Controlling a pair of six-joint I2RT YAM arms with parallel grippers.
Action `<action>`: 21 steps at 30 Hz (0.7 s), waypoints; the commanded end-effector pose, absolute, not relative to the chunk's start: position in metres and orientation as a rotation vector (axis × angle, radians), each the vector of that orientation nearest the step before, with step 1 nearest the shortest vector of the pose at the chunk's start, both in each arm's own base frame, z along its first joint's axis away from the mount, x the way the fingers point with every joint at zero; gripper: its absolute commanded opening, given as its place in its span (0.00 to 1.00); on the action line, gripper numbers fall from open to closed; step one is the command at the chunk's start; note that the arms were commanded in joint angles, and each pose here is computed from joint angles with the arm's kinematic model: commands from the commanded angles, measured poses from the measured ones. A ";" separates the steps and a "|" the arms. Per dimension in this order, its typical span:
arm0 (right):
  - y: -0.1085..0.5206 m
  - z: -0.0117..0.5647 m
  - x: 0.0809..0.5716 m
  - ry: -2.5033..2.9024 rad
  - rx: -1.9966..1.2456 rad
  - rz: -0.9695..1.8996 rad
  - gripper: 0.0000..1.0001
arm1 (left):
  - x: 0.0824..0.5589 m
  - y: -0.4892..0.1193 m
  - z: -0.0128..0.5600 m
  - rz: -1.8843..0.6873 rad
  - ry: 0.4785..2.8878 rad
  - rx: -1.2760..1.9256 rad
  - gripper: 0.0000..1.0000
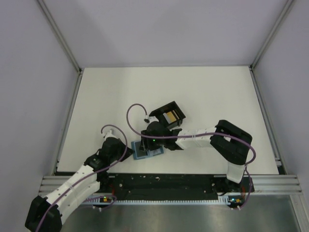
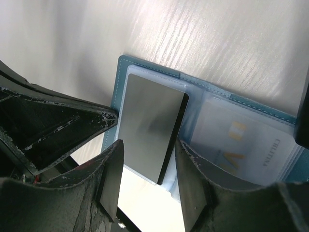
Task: Put the credit cards into the card holder
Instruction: Insert the credit card into the card holder.
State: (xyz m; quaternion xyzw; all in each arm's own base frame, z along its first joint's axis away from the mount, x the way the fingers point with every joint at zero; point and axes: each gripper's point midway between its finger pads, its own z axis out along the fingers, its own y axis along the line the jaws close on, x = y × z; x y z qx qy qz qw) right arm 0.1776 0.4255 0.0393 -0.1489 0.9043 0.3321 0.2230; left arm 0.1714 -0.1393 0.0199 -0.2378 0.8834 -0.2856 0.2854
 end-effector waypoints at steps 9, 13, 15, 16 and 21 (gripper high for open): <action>0.417 0.104 0.192 2.258 -0.543 0.888 0.50 | 0.178 -0.135 0.036 -0.707 2.352 -0.573 0.00; 0.399 0.116 0.199 2.216 -0.531 0.932 0.55 | 0.178 -0.132 0.039 -0.679 2.359 -0.554 0.00; 0.388 0.115 0.202 2.217 -0.513 0.959 0.57 | 0.177 -0.131 0.039 -0.664 2.365 -0.544 0.00; 0.382 0.114 0.206 2.221 -0.499 0.973 0.57 | 0.177 -0.129 0.038 -0.648 2.371 -0.542 0.00; 0.365 0.112 0.222 2.226 -0.473 1.001 0.57 | 0.176 -0.123 0.039 -0.594 2.387 -0.519 0.00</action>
